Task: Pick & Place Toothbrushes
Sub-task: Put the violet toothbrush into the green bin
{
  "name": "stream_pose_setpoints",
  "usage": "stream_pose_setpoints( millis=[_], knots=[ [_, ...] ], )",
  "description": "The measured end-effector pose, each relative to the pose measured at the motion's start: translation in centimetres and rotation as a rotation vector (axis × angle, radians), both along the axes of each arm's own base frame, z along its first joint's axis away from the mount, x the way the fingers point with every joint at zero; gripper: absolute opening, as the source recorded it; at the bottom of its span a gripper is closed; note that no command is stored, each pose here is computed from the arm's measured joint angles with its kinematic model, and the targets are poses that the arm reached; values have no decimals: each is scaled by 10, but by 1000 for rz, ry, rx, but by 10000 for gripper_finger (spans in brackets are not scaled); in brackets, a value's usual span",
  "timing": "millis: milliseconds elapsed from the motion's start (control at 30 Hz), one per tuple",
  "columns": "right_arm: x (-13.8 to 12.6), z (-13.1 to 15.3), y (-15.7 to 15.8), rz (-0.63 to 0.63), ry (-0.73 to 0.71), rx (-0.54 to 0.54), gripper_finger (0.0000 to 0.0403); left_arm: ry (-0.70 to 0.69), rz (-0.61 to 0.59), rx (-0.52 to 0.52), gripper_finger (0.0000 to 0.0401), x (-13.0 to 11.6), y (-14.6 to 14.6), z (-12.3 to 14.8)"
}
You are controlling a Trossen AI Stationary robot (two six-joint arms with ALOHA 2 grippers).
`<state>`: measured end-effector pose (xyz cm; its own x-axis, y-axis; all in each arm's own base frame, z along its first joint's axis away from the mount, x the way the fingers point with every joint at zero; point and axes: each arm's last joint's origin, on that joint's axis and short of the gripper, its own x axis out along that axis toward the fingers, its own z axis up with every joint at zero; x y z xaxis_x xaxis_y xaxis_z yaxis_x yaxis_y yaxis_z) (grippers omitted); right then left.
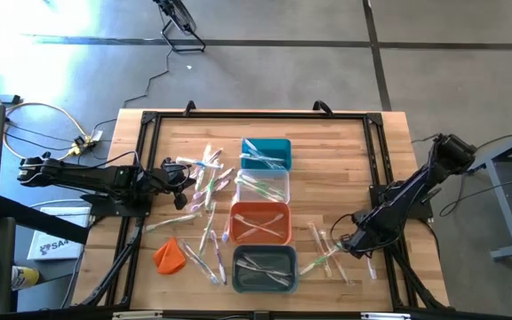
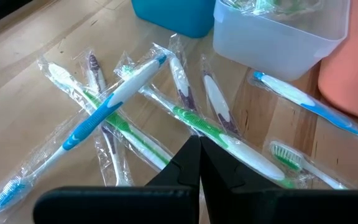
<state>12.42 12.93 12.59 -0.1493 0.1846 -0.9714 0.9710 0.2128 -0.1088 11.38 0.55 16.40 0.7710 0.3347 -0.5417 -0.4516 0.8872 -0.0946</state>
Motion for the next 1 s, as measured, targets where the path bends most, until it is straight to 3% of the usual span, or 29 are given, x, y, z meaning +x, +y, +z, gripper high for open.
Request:
stream_pose_setpoints(
  millis=[433, 900, 1000],
  knots=[
    [1, 0, -1, 12, -34, -38, 15, 0, 0, 0, 0, 0, 0, 0],
    [0, 6, -6, 5, -68, -28, 15, 0, 0, 0, 0, 0, 0, 0],
    [-1, 9, -12, -9, -102, -80, 15, 0, 0, 0, 0, 0, 0, 0]
  ],
)
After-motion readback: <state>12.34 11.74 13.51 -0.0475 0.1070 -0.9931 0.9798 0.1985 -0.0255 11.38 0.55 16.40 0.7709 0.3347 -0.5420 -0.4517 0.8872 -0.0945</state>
